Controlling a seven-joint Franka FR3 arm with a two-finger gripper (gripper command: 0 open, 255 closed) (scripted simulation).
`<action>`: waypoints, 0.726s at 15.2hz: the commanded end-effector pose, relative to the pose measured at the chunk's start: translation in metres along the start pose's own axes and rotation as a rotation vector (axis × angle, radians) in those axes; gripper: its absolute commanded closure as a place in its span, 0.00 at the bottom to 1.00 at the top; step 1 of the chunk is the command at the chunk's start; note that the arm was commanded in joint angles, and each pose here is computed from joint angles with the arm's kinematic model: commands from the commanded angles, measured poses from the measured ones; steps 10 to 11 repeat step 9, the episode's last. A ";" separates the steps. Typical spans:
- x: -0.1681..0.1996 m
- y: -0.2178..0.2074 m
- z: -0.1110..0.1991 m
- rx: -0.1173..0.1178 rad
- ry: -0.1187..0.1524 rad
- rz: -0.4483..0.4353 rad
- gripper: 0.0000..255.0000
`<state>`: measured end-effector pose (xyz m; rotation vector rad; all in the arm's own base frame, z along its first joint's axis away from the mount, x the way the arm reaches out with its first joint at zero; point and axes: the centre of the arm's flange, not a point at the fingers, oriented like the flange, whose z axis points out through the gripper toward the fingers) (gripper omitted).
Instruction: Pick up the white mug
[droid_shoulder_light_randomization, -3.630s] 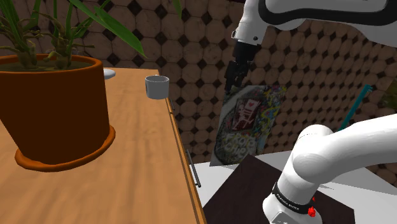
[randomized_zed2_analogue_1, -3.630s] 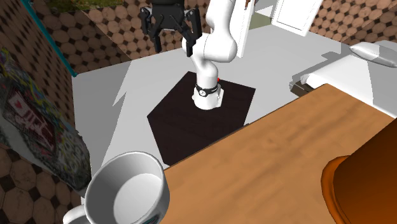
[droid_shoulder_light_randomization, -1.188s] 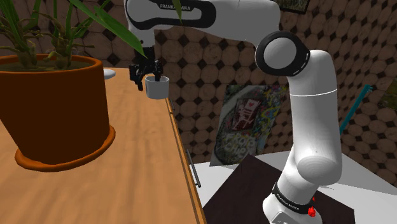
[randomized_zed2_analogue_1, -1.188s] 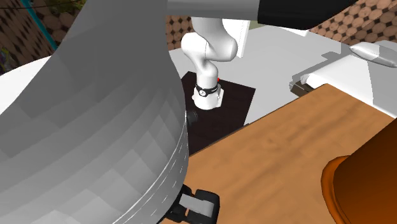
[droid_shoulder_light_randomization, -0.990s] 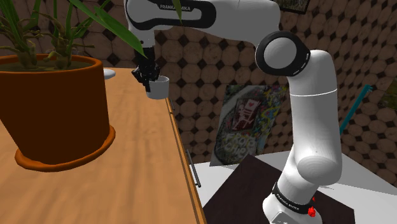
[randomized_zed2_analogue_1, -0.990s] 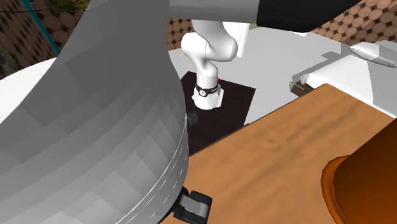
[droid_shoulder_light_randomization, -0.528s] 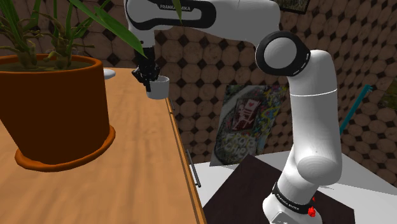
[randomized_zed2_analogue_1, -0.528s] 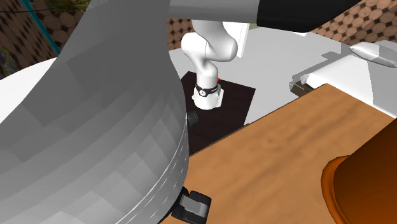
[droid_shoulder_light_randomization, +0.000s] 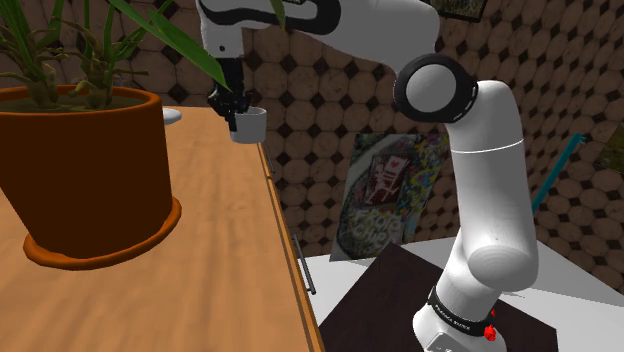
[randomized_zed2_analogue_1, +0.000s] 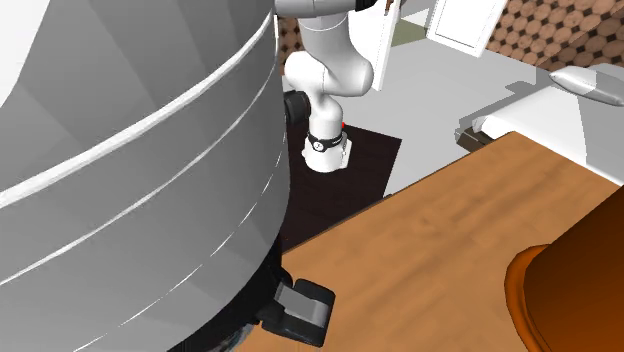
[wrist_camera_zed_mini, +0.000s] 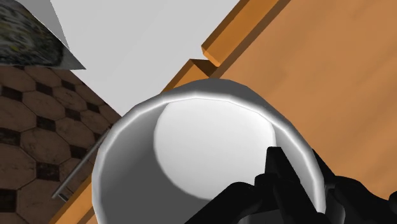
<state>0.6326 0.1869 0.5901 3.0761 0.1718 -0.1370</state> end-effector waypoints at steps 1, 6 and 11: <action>-0.001 0.000 -0.011 0.000 0.000 0.000 1.00; -0.003 0.001 -0.037 0.000 0.000 0.000 1.00; -0.004 0.002 -0.043 0.000 0.000 0.000 1.00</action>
